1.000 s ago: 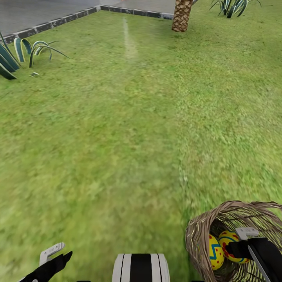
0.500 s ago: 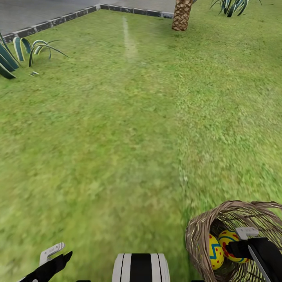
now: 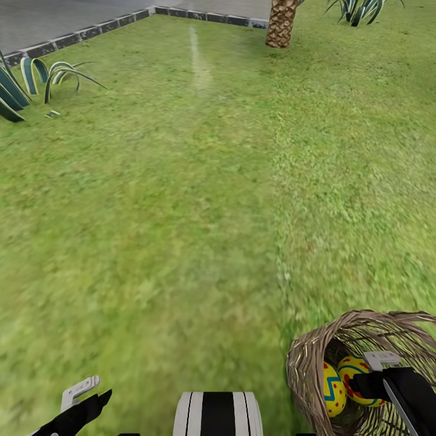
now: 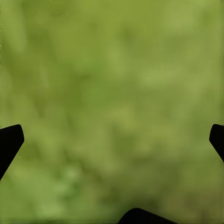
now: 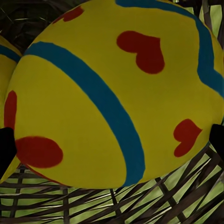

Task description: Take the three Easter eggs out of the wicker basket on the lawn in the garden, then place them on the lawn next to a single tree (choose any tree) so that all three eggs are next to the same tree and none are left in the basket.

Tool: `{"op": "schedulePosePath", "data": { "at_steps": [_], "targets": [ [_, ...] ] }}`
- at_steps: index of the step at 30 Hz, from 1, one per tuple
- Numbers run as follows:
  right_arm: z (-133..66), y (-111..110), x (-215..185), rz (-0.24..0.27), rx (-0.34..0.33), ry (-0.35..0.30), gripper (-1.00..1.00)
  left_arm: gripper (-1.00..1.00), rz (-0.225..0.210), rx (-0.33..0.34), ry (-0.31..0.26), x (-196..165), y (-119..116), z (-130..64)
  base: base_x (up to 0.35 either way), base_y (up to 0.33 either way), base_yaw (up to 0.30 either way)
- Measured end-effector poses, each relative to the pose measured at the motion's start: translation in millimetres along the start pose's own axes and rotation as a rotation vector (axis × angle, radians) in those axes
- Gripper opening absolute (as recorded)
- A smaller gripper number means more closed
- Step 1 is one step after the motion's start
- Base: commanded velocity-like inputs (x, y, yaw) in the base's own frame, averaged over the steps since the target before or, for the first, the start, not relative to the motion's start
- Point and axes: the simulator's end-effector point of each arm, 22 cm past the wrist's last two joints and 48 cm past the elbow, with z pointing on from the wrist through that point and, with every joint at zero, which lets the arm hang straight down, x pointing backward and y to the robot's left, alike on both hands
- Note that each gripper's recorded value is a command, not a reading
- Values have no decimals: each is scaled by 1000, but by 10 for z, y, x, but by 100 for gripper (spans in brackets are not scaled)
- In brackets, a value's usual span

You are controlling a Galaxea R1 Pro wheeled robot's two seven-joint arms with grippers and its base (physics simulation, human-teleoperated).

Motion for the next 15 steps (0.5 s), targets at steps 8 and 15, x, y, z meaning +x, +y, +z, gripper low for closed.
{"op": "schedulePosePath", "data": {
  "at_steps": [8,15],
  "targets": [
    [7,1,12,1,0,3,-100,100,-1,0,4,22,-1,5,0,0,0],
    [-17,-12,-4,-2,6,-3,-100,100,-2,3,-2,-5,-15,-10,0,0,0]
  ]
}}
